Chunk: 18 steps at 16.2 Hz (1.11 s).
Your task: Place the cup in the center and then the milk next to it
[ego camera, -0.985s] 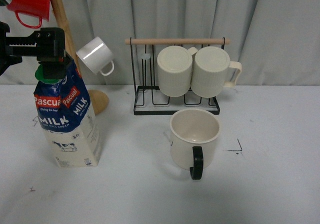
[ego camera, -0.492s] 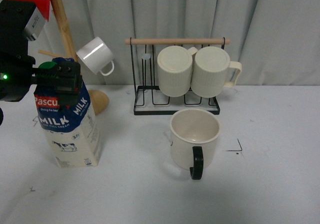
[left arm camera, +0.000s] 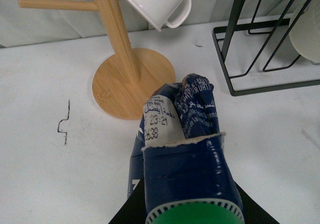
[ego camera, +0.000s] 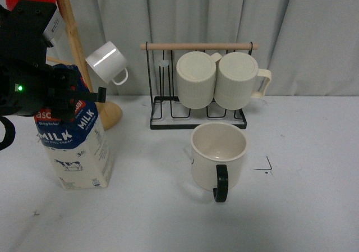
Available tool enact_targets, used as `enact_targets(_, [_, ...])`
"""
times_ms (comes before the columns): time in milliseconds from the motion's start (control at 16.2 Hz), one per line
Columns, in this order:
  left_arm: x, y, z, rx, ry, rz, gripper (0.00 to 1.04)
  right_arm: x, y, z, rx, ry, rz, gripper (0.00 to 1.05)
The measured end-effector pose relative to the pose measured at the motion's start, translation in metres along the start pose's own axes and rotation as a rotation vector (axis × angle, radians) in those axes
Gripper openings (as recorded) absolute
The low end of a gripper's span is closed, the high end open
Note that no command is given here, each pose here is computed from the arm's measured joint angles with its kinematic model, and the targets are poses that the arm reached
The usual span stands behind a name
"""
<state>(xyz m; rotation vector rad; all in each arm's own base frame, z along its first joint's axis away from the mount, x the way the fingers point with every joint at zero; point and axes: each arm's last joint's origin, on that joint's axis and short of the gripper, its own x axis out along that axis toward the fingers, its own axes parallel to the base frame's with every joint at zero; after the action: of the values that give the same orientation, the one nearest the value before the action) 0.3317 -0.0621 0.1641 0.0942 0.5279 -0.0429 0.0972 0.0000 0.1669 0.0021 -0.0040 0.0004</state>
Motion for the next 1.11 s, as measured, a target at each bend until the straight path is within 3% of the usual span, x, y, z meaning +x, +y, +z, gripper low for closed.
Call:
enact_targets(431, [-0.006,-0.057,0.034,0.068,-0.095,-0.100,0.19,0.000,0.000,0.000,0.000,0.000,0.000,0.98])
enact_targets(738, [0.007,-0.078,0.015,0.111,-0.033,-0.110,0.19,0.000,0.000,0.000,0.000,0.000,0.000,0.98])
enact_targets(1108, [0.004,-0.099,0.018,0.115,-0.059,-0.148,0.19,0.000,0.000,0.000,0.000,0.000,0.000,0.98])
